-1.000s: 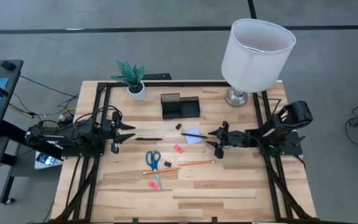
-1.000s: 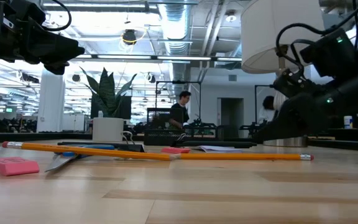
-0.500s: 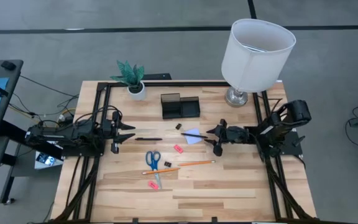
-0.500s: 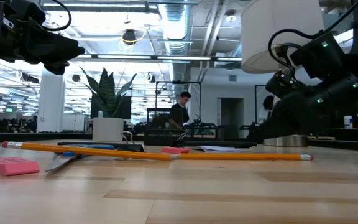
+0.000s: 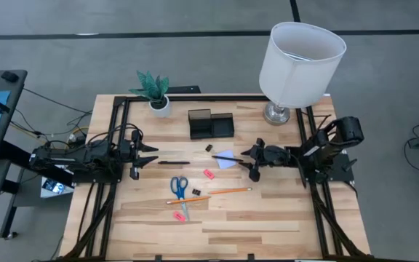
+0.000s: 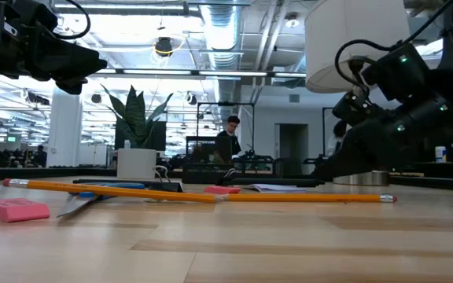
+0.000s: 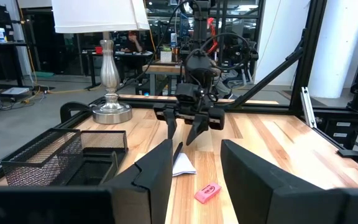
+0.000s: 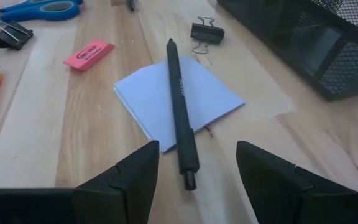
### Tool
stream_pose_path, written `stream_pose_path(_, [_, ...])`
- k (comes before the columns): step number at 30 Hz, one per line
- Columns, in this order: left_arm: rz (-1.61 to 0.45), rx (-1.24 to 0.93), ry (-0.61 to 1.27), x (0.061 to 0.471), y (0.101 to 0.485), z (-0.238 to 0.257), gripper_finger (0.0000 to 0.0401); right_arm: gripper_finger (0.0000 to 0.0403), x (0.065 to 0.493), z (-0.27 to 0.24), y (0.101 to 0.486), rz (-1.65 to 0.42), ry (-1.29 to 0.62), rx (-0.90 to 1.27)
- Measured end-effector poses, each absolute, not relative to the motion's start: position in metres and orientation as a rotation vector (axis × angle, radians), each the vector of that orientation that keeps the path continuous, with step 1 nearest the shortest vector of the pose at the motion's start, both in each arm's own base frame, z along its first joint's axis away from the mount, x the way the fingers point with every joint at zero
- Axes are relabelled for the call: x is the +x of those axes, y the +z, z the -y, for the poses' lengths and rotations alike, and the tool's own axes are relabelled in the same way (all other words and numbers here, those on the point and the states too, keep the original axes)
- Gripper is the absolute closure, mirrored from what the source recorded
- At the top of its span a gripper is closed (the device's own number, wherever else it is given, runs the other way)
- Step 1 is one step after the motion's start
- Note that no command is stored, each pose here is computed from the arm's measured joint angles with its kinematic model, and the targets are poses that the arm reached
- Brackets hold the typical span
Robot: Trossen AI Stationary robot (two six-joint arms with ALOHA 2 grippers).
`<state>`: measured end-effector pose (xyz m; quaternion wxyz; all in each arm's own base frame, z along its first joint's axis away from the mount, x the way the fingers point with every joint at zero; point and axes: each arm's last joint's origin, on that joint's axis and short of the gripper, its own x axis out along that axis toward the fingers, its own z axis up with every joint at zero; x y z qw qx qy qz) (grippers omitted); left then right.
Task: Pick and place office supplies into organizer
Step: Put the right black pen into the black desk organizer
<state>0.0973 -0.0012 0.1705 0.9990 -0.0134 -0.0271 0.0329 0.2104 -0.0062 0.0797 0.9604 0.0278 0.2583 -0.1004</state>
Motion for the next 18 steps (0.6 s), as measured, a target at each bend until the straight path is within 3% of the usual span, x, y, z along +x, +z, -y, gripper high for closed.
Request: stream_pose_path(18, [0.054,-0.027,0.066,0.0973,0.1706,0.0013,0.0273,0.0194,0.2097,0.0084,0.0785,-0.542,-0.168,0.047])
